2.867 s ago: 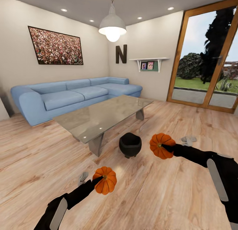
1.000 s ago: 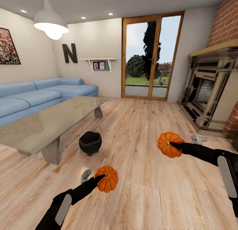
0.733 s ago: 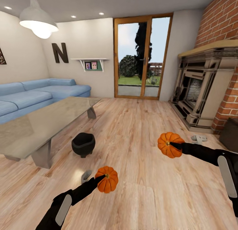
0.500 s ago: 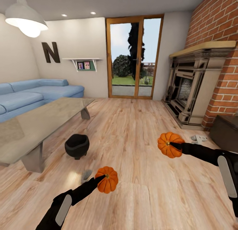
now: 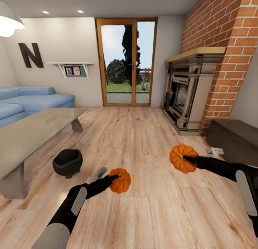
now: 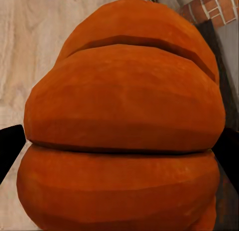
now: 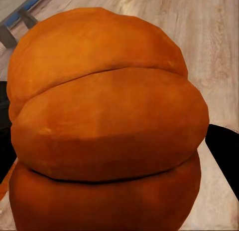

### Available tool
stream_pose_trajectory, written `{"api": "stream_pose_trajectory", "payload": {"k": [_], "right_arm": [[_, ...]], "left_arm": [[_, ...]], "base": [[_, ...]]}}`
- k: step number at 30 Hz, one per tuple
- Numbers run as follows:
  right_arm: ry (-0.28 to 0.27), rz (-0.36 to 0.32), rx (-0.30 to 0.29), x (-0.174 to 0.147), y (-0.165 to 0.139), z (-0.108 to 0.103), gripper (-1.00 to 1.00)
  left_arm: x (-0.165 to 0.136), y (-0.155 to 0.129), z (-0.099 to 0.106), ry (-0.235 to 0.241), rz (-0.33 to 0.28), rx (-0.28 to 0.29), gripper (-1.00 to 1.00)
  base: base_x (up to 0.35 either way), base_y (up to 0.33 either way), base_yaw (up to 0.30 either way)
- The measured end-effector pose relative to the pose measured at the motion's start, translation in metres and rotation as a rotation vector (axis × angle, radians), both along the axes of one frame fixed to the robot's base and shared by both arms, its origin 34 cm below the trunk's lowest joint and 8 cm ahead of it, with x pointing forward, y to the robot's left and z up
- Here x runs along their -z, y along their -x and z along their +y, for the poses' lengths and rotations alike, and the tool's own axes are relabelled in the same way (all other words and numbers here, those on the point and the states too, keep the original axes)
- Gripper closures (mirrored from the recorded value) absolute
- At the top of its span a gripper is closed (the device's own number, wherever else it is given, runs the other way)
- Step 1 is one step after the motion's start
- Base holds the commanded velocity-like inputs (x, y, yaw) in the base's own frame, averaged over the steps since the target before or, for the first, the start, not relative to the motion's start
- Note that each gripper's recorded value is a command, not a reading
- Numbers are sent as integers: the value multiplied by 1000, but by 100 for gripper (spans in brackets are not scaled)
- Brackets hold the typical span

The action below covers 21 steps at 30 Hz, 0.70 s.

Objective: Place each of the two pumpkins and all three candles from the living room inside a cabinet in the living room (use any cabinet), then make sure every cabinet is closed, and position the cauldron so it is next to a table in the living room.

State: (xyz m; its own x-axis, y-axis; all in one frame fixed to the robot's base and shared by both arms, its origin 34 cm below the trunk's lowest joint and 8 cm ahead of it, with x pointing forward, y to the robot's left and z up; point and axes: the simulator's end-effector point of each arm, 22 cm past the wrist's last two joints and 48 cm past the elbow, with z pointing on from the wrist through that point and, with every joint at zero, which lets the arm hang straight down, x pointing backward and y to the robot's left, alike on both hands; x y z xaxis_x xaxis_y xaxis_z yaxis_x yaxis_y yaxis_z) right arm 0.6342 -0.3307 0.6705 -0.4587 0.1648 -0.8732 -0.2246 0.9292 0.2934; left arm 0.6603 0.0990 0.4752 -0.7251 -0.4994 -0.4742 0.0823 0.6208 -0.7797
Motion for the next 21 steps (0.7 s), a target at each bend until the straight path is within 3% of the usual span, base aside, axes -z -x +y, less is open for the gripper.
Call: {"api": "stream_pose_trajectory", "payload": {"k": [1,2,4,6,8,13,19,21], "right_arm": [[-7,5,-14,3,2,4,100],[-12,5,-21,3,4,6,100],[-9,10,-28,7,5,7,100],[8,14,-23,7,9,-4,100],[35,17,-11,8,9,-13,100],[40,7,-6,8,11,-18,100],[51,31,30,22,21,-37,100],[43,24,38,23,24,-42,100]], "left_arm": [[-17,-15,-3,0,-13,2,100],[-30,-22,-7,33,-17,0,100],[-35,-31,-8,-10,-20,10,100],[-60,-42,-19,43,-34,14,100],[-58,-43,-20,22,-36,19,100],[-75,-38,-34,57,-72,41,100],[-122,-23,-29,64,-163,68,100],[-137,-16,-20,26,-204,69,100]], "base": [[0,0,-276],[0,0,-276],[0,0,-276],[0,0,-276],[0,0,-276],[0,0,-276],[0,0,-279],[0,0,-281]]}}
